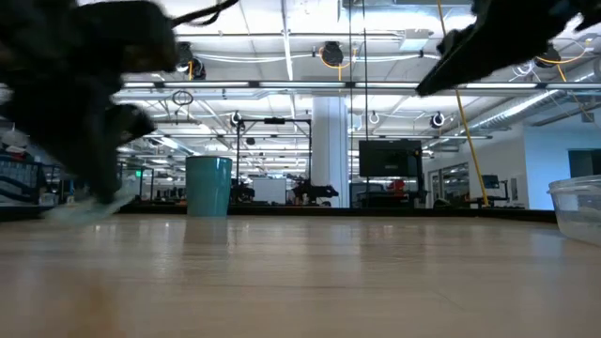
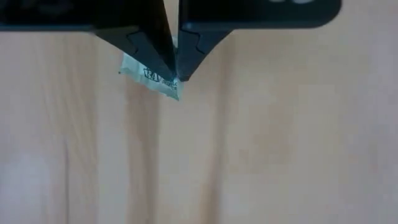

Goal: Pick and place Stevia / Truvia into bins
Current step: Put the stevia packet into the transparent container, then return to Home Position

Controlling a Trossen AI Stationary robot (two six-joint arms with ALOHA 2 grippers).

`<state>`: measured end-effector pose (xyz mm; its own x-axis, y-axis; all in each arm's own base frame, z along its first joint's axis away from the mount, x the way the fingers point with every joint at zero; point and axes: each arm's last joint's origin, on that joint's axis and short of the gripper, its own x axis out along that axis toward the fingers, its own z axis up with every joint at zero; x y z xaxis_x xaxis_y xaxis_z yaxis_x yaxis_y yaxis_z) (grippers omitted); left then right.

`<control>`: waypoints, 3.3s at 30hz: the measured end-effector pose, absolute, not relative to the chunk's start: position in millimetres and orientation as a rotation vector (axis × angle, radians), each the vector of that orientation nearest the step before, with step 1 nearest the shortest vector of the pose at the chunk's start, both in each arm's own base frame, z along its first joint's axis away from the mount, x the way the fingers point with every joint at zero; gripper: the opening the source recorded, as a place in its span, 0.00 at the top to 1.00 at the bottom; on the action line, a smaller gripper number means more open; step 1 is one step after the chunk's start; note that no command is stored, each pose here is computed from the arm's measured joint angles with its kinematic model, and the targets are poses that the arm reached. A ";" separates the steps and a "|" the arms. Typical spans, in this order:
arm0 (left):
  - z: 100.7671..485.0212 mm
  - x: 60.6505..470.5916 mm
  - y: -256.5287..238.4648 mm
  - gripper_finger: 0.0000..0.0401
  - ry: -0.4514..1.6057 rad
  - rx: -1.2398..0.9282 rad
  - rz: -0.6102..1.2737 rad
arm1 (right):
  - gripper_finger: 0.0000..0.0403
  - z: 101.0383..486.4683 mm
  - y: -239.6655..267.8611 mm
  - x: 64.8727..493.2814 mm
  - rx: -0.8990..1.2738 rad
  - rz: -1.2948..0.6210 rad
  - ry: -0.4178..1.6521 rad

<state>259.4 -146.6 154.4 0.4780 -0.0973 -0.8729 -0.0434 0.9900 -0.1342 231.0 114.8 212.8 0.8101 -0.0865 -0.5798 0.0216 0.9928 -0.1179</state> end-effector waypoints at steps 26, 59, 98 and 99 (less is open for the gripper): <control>217.0 401.1 -52.9 0.94 0.627 0.285 0.144 | 0.64 159.3 44.2 269.3 0.583 -0.188 0.184; 218.2 383.9 -48.2 0.65 0.795 0.304 0.240 | 0.99 143.9 55.5 255.1 0.452 -0.089 0.488; 232.1 362.6 -35.6 0.65 0.887 0.234 0.335 | 0.74 173.4 87.7 134.9 0.205 0.068 1.100; 241.3 356.2 -34.8 0.65 0.884 0.230 0.336 | 0.75 178.4 86.2 134.0 0.203 0.070 1.093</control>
